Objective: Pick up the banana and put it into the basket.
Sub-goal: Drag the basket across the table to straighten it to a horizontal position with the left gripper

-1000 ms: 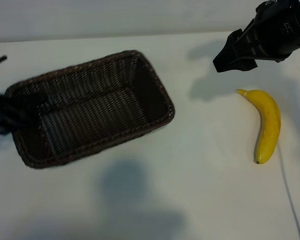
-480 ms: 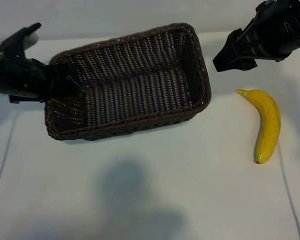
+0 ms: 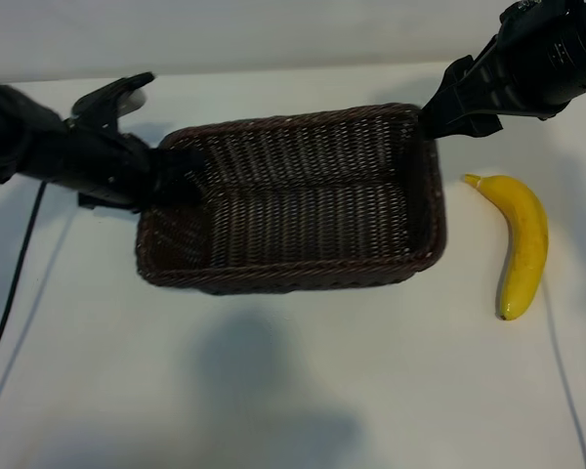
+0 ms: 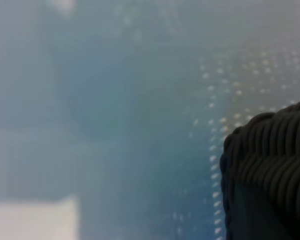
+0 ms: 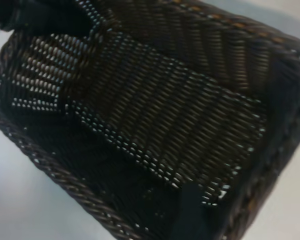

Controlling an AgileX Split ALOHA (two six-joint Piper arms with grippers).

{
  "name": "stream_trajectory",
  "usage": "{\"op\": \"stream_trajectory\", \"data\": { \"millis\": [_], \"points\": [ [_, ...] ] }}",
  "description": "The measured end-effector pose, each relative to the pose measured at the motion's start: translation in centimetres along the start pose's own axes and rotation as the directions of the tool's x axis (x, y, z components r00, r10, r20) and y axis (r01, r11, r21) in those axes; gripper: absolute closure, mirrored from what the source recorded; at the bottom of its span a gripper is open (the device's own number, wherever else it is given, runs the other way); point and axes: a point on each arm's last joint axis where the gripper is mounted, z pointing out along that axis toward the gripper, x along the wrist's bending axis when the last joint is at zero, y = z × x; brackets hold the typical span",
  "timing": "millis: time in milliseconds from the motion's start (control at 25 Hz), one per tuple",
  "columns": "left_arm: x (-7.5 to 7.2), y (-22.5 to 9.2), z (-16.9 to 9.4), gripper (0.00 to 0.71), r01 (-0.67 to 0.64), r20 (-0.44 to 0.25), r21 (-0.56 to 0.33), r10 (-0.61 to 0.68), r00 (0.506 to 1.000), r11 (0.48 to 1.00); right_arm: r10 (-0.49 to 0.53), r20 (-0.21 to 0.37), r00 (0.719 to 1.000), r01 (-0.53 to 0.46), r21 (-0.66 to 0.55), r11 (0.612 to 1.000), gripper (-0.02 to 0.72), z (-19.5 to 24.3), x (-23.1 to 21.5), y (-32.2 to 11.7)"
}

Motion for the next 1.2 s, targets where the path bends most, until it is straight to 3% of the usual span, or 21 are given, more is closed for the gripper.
{"op": "stream_trajectory", "data": {
  "millis": [360, 720, 800, 960, 1040, 1200],
  "points": [
    [0.51, 0.77, 0.88, 0.545, -0.008, -0.084, 0.037, 0.011, 0.996, 0.999, -0.002, 0.004, 1.0, 0.002, -0.005, 1.0, 0.109, 0.0, -0.04, 0.04],
    [0.44, 0.9, 0.8, 0.532, -0.001, -0.085, 0.04, 0.004, 0.996, 0.999, -0.007, 0.014, 1.0, 0.007, -0.01, 1.0, 0.109, 0.0, -0.13, 0.09],
    [0.36, 0.68, 0.79, 0.431, 0.005, -0.077, 0.064, 0.0, 0.997, 0.998, -0.01, 0.018, 1.0, 0.01, -0.009, 1.0, 0.109, 0.0, -0.16, 0.08],
    [0.27, 0.42, 0.75, 0.143, 0.02, -0.07, 0.092, -0.014, 0.997, 0.996, -0.015, 0.025, 1.0, 0.016, -0.006, 1.0, 0.109, 0.0, -0.22, 0.06],
    [0.22, 0.37, 0.68, 0.097, 0.025, -0.067, 0.098, -0.018, 0.998, 0.995, -0.017, 0.026, 1.0, 0.017, -0.006, 1.0, 0.109, 0.0, -0.24, 0.05],
    [-0.14, 0.5, 0.02, 0.096, 0.022, -0.058, 0.094, -0.017, 0.998, 0.995, -0.017, 0.027, 0.999, 0.017, -0.005, 1.0, 0.109, 0.0, -0.24, 0.05]
  ]
}}
